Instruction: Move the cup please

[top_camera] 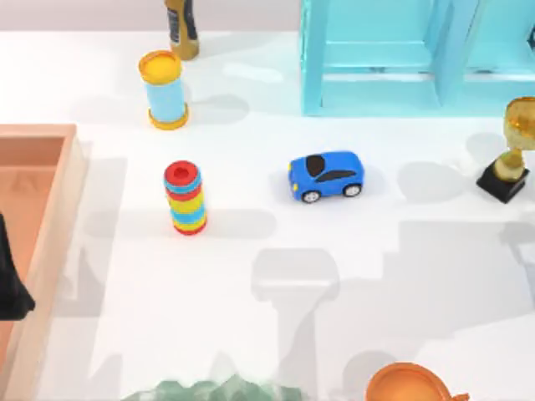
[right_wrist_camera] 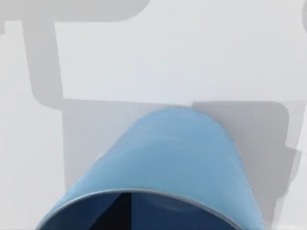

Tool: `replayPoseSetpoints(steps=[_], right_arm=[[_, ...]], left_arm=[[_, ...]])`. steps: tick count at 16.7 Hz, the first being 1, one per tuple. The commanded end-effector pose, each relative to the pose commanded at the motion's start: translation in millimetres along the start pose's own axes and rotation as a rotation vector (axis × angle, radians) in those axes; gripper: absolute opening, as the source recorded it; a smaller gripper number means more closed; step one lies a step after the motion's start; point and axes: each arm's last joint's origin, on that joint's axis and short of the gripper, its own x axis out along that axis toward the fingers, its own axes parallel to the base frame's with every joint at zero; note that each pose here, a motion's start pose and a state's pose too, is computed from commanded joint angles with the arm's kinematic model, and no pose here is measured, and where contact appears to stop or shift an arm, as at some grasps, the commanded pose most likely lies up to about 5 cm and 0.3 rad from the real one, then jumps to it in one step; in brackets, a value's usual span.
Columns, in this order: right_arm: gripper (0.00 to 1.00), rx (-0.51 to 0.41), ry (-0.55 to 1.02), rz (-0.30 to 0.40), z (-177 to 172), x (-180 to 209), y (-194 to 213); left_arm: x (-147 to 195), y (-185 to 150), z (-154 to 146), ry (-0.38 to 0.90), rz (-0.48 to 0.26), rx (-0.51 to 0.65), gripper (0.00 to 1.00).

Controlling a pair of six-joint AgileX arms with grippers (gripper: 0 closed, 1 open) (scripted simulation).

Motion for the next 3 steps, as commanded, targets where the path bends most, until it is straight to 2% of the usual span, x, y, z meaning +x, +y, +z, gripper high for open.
replayPoseSetpoints(steps=[3], right_arm=[[1.0,0.0,0.0,0.0,0.0,0.0,0.0]], left_arm=[[0.0,0.0,0.0,0.0,0.0,0.0,1.0]])
